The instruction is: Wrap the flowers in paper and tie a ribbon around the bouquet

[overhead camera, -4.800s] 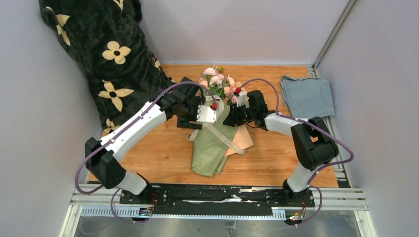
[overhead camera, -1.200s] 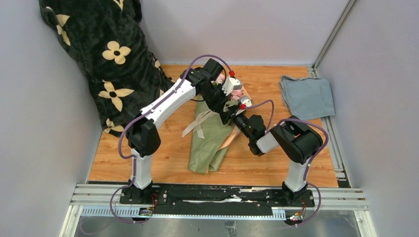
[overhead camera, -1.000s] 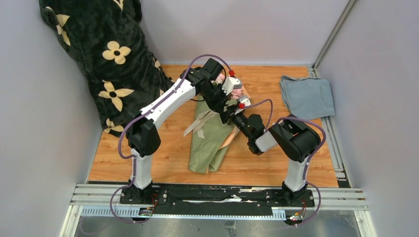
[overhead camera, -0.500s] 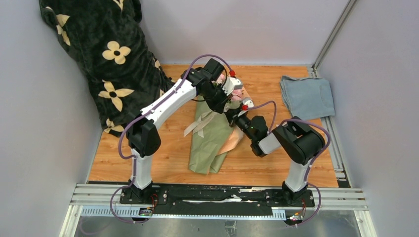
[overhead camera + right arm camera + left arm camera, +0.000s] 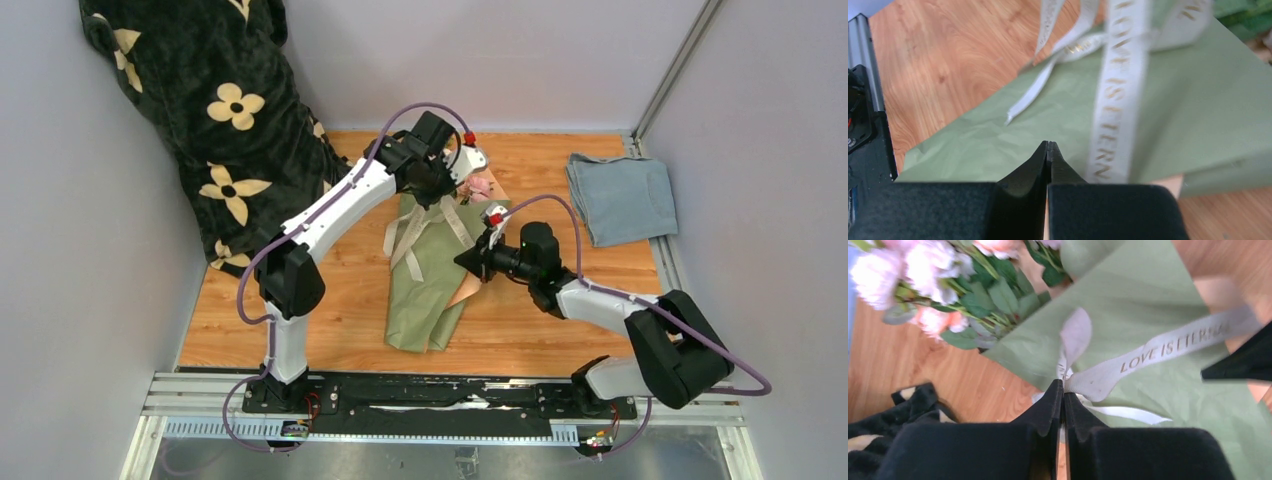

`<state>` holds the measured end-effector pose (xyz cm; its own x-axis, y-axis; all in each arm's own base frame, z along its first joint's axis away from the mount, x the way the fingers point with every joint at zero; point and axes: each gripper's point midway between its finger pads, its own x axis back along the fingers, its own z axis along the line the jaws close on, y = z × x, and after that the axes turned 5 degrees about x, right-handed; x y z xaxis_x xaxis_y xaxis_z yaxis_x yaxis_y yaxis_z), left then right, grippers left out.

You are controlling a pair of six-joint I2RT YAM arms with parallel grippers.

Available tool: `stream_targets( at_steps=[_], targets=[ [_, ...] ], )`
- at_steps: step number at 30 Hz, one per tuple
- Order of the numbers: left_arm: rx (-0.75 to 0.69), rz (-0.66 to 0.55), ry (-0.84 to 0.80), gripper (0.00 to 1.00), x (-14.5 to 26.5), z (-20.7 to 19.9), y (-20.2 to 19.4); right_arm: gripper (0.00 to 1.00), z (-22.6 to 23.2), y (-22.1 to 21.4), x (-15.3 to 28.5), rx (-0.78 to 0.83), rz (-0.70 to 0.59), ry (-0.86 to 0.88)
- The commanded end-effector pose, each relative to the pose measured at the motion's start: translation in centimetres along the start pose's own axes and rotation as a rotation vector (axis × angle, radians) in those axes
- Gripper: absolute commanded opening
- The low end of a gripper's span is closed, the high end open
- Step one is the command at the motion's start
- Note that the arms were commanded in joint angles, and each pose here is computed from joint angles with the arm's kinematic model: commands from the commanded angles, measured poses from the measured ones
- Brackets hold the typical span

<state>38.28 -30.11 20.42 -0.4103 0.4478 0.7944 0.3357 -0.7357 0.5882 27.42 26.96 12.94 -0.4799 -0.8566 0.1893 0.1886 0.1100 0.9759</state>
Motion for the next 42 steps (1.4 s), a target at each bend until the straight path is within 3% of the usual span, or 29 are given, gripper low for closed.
stream_targets(
  at_steps=[1, 4, 5, 9, 13, 16, 19, 22, 27, 29, 32, 37, 42],
  targets=[
    [-0.074, 0.072, -0.11, 0.15, -1.0, -4.2, -2.9, 0.0, 0.0, -3.6, 2.7, -0.179, 0.225, 0.046],
    [-0.124, 0.102, -0.26, 0.34, 0.3, -8.2, -4.1, 0.0, -1.2, -4.7, 3.6, -0.239, 0.264, 0.003],
    [-0.121, 0.111, -0.298, 0.46, 0.9, -8.9, -4.3, 0.0, -1.4, -5.1, 3.8, -0.258, 0.274, -0.006],
    [-0.151, 0.148, -0.319, 0.67, 2.4, -8.7, -5.8, 0.0, -1.1, -5.9, 4.2, -0.299, 0.308, 0.002],
    [-0.139, 0.169, -0.225, 0.68, 2.6, -4.0, -7.3, 0.0, -1.0, -5.6, 4.6, -0.289, 0.304, -0.009],
    [-0.113, 0.23, -0.163, 0.64, 1.4, 1.2, -10.3, 0.0, -1.2, -5.1, 4.7, -0.271, 0.301, -0.015],
    [-0.124, 0.282, -0.171, 0.62, -0.2, 3.6, -12.7, 0.0, -1.4, -4.8, 4.6, -0.258, 0.308, -0.018],
    [-0.19, 0.221, -0.242, 0.63, -0.9, 1.7, -11.5, 0.0, -1.4, -4.0, 4.4, -0.245, 0.298, -0.008],
    [-0.48, 0.08, -0.296, 0.71, -2.9, -4.8, -8.0, 0.01, -1.7, -2.5, 3.4, -0.253, 0.264, 0.008],
    [-0.53, 0.089, -0.313, 0.75, -4.5, -6.1, -8.2, 0.01, -2.0, -2.5, 3.2, -0.267, 0.266, 0.003],
    [-0.54, 0.107, -0.305, 0.85, -6.9, -6.2, -8.7, 0.02, -2.0, -2.3, 2.9, -0.281, 0.252, 0.005],
    [-0.565, 0.104, -0.149, 0.86, -9.6, -3.5, -8.5, 0.03, -1.9, -2.3, 3.0, -0.283, 0.242, 0.007],
    [-0.577, 0.111, -0.16, 0.83, -10.6, -3.4, -9.0, 0.03, -1.9, -2.4, 3.2, -0.277, 0.233, -0.001]
  ],
)
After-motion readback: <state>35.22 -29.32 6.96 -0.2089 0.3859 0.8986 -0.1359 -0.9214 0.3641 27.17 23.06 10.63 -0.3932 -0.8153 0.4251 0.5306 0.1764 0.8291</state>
